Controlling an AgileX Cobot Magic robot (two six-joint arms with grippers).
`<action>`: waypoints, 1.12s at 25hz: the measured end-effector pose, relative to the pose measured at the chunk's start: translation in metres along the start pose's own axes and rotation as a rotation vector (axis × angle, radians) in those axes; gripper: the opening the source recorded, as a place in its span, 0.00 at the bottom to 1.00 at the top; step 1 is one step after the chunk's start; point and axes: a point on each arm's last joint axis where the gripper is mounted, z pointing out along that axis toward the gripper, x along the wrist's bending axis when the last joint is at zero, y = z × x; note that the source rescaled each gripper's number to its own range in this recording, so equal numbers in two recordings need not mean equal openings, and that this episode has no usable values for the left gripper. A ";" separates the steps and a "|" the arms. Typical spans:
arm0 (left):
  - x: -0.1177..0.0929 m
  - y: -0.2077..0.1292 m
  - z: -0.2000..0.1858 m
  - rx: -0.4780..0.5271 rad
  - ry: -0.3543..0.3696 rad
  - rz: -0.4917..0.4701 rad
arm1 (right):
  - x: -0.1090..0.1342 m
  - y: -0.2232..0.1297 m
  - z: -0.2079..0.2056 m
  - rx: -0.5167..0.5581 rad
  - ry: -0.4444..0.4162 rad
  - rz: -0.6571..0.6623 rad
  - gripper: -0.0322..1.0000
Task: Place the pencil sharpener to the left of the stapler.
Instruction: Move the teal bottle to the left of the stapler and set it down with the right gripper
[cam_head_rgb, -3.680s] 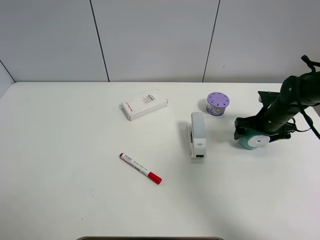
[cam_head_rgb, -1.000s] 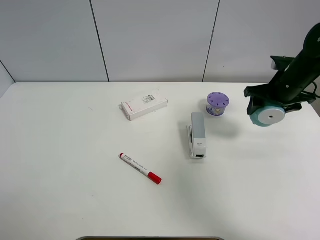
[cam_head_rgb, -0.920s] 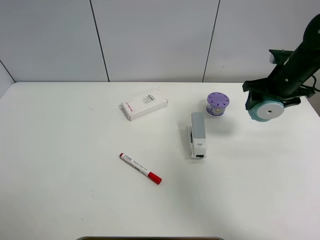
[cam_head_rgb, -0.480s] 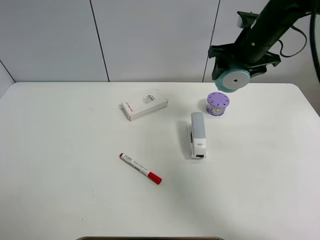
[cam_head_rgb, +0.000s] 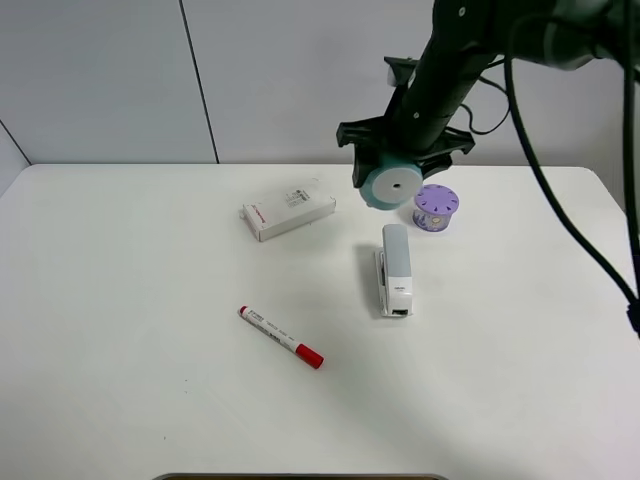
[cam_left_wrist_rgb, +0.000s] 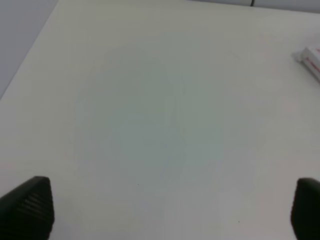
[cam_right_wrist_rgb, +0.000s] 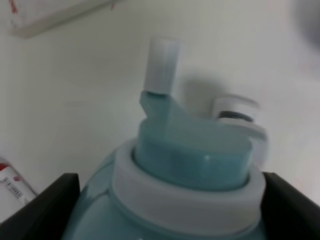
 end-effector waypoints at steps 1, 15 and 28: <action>0.000 0.000 0.000 0.000 0.000 0.000 | 0.007 -0.001 0.005 0.002 0.005 -0.010 0.08; 0.000 0.000 0.000 0.000 0.000 0.000 | 0.065 -0.018 0.073 0.012 0.006 -0.099 0.08; 0.000 0.000 0.000 0.000 0.000 0.000 | 0.060 -0.027 0.134 0.079 -0.039 -0.088 0.08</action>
